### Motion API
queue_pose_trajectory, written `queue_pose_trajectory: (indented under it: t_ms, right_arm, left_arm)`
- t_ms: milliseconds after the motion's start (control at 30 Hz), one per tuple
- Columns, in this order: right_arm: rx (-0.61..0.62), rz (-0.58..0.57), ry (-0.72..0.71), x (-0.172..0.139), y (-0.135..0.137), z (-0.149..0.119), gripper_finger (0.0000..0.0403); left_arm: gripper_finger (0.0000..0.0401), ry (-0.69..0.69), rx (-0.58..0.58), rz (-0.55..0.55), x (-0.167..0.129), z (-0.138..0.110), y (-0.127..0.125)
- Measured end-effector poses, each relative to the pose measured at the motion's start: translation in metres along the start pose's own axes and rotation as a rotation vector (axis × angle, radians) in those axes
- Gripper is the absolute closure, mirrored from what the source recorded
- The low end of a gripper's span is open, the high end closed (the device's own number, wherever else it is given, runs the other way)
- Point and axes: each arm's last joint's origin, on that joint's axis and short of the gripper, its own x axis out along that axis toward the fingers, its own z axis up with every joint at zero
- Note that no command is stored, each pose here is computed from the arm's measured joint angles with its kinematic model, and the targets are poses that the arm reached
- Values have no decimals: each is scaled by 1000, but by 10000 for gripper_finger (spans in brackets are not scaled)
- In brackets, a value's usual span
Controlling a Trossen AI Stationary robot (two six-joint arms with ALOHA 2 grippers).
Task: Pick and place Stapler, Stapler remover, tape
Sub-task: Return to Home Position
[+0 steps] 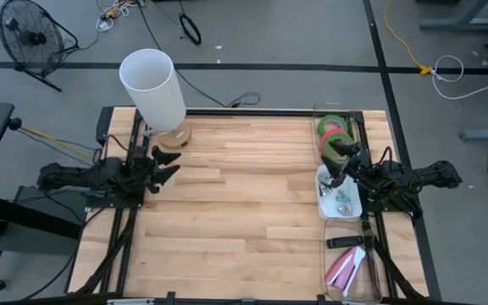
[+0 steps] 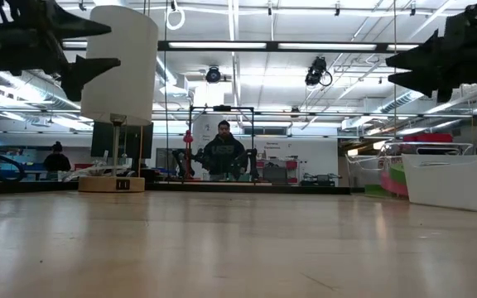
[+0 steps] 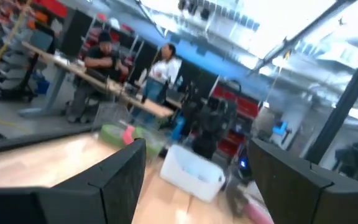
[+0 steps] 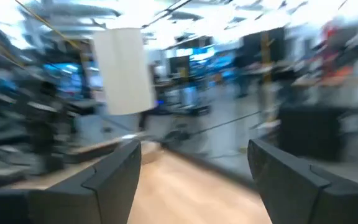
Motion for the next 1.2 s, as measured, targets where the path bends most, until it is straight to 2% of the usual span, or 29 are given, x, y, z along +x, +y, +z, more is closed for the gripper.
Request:
queue_pose_trajectory:
  t_ms: [133,233,300,400,500,567,667,733,867,1200]
  right_arm:
    - [-108,-124,-12,0,-4,3,112]
    - [-124,-124,14,1,-5,-1,112]
    - [-73,-16,49,1,-2,-6,112]
    - [66,252,134,-1,6,-14,112]
    - [71,485,181,-2,13,-17,112]
    - [22,555,113,-1,16,-11,112]
    - [-63,551,47,1,17,-7,112]
    - [-86,523,105,2,16,-13,112]
    - [-50,389,209,5,9,-22,112]
    - [7,473,234,5,9,-23,112]
  left_arm:
    - [120,-62,-7,15,1,6,2]
    - [120,-66,6,48,1,6,5]
    - [120,-83,8,61,1,7,6]
    - [120,-84,16,81,2,7,8]
    - [120,-87,16,83,2,8,8]
    - [120,-87,16,82,2,8,8]
    - [120,-87,16,83,2,8,8]
    - [120,-86,16,82,2,8,8]
    - [120,-87,16,82,2,8,8]
    - [120,-88,16,84,2,8,8]
